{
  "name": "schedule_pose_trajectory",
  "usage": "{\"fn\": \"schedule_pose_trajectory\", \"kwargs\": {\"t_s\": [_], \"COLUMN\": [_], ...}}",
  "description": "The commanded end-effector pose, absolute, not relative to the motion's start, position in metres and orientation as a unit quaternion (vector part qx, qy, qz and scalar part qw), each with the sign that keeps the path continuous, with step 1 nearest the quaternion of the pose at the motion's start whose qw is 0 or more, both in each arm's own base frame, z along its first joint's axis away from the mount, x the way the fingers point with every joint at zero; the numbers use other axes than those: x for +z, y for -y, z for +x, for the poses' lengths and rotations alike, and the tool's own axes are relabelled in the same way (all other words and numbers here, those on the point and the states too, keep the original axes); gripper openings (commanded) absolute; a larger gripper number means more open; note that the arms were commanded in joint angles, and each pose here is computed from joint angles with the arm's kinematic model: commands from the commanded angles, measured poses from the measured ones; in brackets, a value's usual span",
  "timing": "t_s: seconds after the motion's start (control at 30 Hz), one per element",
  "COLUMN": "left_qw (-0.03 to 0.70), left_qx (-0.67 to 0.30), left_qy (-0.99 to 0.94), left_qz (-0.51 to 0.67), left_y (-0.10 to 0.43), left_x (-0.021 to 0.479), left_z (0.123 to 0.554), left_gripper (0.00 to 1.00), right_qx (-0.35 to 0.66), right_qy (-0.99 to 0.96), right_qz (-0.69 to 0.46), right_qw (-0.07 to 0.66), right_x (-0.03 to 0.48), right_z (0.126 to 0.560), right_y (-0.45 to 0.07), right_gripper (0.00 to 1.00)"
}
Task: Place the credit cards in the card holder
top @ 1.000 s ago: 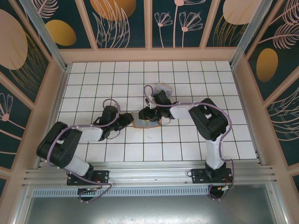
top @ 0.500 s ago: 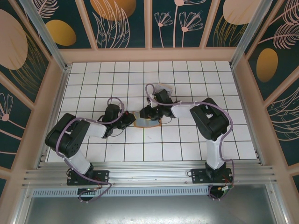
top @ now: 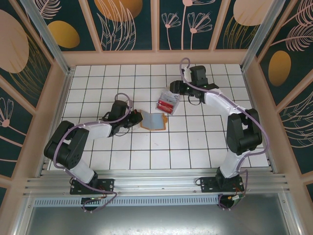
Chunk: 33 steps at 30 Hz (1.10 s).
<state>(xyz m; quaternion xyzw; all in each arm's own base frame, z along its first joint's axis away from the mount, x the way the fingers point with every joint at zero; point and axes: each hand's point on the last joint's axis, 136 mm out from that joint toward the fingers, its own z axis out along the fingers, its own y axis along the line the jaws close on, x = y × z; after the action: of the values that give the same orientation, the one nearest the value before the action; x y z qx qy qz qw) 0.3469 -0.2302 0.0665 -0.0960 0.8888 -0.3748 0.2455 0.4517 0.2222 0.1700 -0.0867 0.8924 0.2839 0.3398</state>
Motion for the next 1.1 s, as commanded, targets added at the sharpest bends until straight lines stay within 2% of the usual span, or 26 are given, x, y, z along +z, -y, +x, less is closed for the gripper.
{"fn": "schedule_pose_trajectory", "kwargs": {"t_s": [0.0,0.13,0.33,0.6,0.83,1.07], "left_qw": [0.241,0.24,0.24,0.236,0.234,0.235], "left_qx": [-0.352,-0.36,-0.373,-0.378,-0.383,-0.385], "left_qy": [-0.902,-0.899,-0.893,-0.892,-0.891,-0.889], "left_qz": [-0.072,-0.071,-0.074,-0.073,-0.074,-0.075], "left_y": [0.229,0.233,0.239,0.241,0.242,0.243], "left_x": [0.063,0.063,0.063,0.061,0.06,0.061], "left_z": [0.346,0.35,0.354,0.355,0.354,0.355], "left_gripper": [0.0,0.0,0.0,0.0,0.0,0.0], "right_qx": [0.219,0.212,0.152,0.13,0.11,0.092], "right_qy": [-0.914,-0.915,-0.93,-0.935,-0.938,-0.935], "right_qz": [-0.124,-0.164,-0.167,-0.182,-0.174,-0.141], "right_qw": [0.317,0.302,0.289,0.275,0.278,0.312], "right_x": [0.137,0.121,0.092,0.077,0.069,0.087], "right_z": [0.459,0.467,0.482,0.482,0.489,0.506], "right_y": [-0.208,-0.22,-0.209,-0.217,-0.212,-0.199], "right_gripper": [0.67,0.73,0.74,0.74,0.74,0.72]}}
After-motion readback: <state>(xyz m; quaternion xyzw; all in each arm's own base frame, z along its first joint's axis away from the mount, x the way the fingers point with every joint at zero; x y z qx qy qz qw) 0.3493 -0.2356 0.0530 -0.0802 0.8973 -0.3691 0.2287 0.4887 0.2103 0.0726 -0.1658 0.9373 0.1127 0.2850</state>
